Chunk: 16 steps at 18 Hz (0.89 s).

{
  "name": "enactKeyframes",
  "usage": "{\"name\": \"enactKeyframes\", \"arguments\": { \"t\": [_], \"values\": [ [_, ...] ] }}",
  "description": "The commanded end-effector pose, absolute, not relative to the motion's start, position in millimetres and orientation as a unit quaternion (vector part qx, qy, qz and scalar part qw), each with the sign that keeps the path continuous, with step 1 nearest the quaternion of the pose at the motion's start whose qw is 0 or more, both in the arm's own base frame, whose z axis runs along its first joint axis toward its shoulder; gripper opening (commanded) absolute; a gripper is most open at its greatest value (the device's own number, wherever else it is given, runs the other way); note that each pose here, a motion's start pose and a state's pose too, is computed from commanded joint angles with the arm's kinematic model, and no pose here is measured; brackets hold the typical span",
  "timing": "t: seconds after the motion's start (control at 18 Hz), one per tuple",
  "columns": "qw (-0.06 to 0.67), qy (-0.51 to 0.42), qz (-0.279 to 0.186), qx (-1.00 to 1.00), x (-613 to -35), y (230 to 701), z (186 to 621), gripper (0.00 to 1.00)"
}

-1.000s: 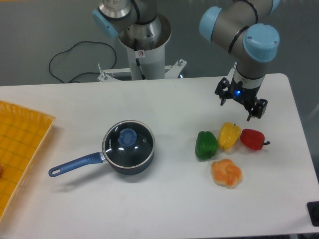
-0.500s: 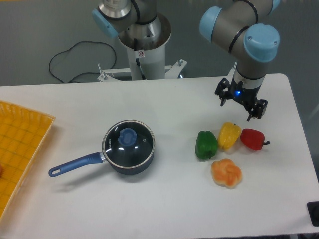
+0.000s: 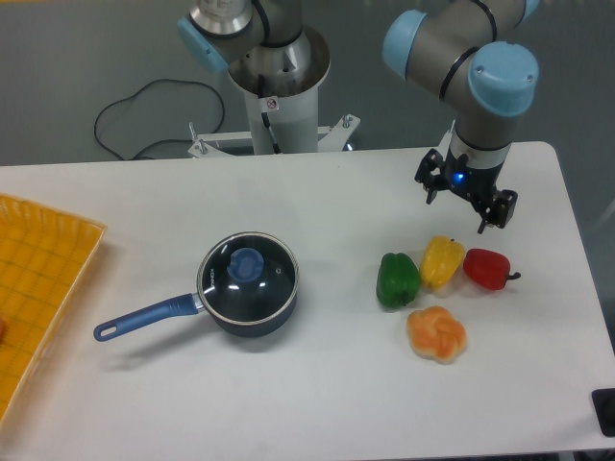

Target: Open the lid

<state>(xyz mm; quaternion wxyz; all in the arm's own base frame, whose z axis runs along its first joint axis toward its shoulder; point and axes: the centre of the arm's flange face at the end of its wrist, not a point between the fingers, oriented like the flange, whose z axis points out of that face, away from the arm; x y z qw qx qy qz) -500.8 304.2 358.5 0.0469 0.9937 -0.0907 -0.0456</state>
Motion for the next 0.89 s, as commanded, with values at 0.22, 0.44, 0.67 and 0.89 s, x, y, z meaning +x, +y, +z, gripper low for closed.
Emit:
{"name": "enactKeyframes", "arguments": {
  "t": [0.22, 0.44, 0.67, 0.89],
  "values": [
    [0.056, -0.088, -0.060, 0.993, -511, 299, 368, 1.00],
    [0.047, -0.089, -0.052, 0.994, -508, 305, 363, 1.00],
    [0.040, -0.092, -0.049, 0.994, -506, 308, 361, 1.00],
    [0.026, -0.093, -0.046, 0.994, -505, 312, 360, 1.00]
  ]
}}
